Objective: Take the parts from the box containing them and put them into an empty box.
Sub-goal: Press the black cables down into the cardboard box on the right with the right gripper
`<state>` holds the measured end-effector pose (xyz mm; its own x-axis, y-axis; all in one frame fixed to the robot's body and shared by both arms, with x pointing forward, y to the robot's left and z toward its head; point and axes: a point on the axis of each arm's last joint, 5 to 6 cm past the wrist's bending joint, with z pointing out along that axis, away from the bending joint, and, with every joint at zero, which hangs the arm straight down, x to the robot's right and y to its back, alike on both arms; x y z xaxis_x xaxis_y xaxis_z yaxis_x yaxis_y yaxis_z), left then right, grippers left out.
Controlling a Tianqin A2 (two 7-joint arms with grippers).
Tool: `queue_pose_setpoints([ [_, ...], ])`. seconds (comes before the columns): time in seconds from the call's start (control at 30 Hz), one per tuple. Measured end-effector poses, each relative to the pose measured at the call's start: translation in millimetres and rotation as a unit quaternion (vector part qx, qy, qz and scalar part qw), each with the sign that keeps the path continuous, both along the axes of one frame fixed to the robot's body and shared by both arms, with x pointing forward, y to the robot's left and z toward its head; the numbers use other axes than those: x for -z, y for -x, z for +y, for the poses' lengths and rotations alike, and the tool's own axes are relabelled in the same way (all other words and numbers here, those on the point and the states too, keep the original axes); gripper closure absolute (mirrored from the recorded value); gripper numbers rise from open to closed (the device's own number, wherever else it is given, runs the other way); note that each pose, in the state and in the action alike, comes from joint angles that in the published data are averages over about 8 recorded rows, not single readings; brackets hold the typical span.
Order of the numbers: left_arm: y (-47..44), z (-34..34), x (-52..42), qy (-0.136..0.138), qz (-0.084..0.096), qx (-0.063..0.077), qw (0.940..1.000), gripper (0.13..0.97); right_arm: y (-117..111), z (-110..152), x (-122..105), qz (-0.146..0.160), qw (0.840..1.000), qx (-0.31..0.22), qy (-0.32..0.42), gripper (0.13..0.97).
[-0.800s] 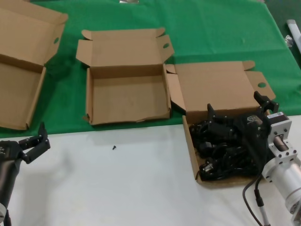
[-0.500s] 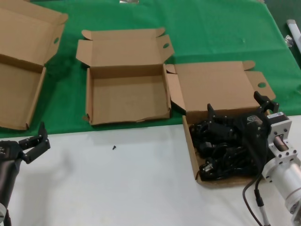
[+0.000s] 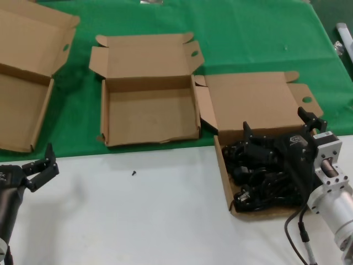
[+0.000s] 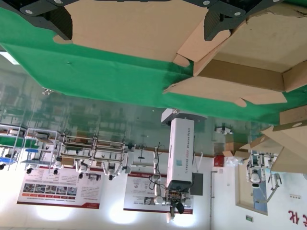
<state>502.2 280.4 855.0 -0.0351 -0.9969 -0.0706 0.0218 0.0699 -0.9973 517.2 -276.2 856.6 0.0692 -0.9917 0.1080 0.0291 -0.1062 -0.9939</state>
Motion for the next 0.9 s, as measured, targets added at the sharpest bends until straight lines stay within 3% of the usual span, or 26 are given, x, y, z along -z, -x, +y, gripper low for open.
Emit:
queue_pose_setpoints([
  [0.9, 0.0, 0.0, 0.0, 0.0, 0.0, 0.0, 1.0, 0.132, 0.0, 0.0, 0.0, 0.0, 1.0, 0.0, 0.0, 0.13],
])
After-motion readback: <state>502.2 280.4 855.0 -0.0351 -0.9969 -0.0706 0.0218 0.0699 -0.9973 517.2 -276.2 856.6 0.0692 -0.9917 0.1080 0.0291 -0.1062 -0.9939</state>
